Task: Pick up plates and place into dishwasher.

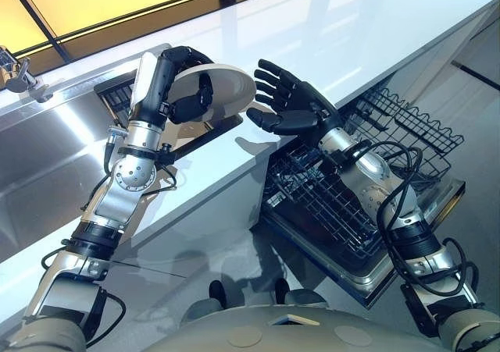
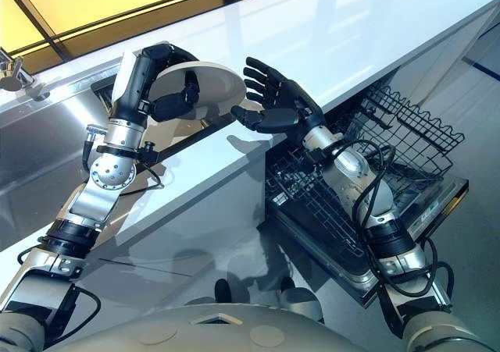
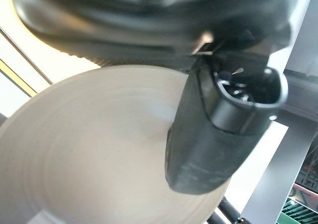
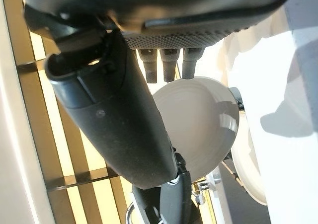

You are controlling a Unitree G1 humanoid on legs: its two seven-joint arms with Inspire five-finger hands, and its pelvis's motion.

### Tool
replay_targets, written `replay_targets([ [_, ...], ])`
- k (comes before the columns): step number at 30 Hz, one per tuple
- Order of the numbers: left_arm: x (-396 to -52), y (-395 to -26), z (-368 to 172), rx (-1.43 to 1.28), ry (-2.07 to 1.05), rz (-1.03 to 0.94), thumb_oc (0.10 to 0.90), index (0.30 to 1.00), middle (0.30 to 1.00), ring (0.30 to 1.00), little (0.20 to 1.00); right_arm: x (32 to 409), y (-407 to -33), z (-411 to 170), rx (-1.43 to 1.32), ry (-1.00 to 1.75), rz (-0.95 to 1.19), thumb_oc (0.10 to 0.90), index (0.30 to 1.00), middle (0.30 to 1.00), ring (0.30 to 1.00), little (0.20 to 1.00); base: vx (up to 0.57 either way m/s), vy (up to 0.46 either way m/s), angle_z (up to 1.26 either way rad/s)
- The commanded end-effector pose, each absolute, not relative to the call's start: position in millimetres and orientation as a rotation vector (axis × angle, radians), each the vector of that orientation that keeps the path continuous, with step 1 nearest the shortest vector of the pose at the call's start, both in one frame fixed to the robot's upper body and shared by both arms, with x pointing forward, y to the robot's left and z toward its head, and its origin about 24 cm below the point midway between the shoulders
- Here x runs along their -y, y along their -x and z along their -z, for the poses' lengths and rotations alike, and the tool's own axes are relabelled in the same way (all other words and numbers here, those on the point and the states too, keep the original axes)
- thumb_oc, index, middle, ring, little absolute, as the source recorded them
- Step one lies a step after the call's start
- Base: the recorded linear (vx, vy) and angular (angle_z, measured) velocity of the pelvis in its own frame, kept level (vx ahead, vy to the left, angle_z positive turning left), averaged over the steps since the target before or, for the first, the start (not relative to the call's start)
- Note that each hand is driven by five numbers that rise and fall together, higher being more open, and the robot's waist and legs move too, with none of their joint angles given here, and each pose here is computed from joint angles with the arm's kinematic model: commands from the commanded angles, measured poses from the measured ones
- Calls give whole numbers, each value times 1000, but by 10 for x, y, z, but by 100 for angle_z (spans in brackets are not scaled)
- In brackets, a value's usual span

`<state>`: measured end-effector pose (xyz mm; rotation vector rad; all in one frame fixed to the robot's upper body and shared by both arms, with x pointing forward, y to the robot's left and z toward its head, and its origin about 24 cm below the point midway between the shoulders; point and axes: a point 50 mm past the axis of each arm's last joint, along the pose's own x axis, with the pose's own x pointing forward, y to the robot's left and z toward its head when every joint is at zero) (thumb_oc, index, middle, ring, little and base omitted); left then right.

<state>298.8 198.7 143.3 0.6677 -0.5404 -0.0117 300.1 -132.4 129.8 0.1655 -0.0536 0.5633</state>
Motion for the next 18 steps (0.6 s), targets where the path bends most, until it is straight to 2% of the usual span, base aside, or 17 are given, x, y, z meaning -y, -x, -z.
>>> replay_targets([
  [1, -1604, -3033, -2141, 877, -560, 109, 100, 300, 300, 300, 200, 1054, -3094, -1871, 307, -174, -669, 800, 900, 900, 900, 900, 0, 0, 0],
  [7, -1489, -3038, -2120, 854, -534, 176, 100, 300, 300, 300, 200, 996, -3098, -1975, 346, -182, -673, 800, 900, 900, 900, 900, 0, 0, 0],
  [10, -1440, -3042, -2097, 844, -520, 198, 100, 300, 300, 300, 200, 997, -3122, -2072, 412, -140, -609, 800, 900, 900, 900, 900, 0, 0, 0],
  [18, -1348, -2993, -2122, 858, -494, 242, 100, 300, 300, 300, 200, 1151, -3234, -2206, 525, 220, -358, 800, 900, 900, 900, 900, 0, -1, 1],
])
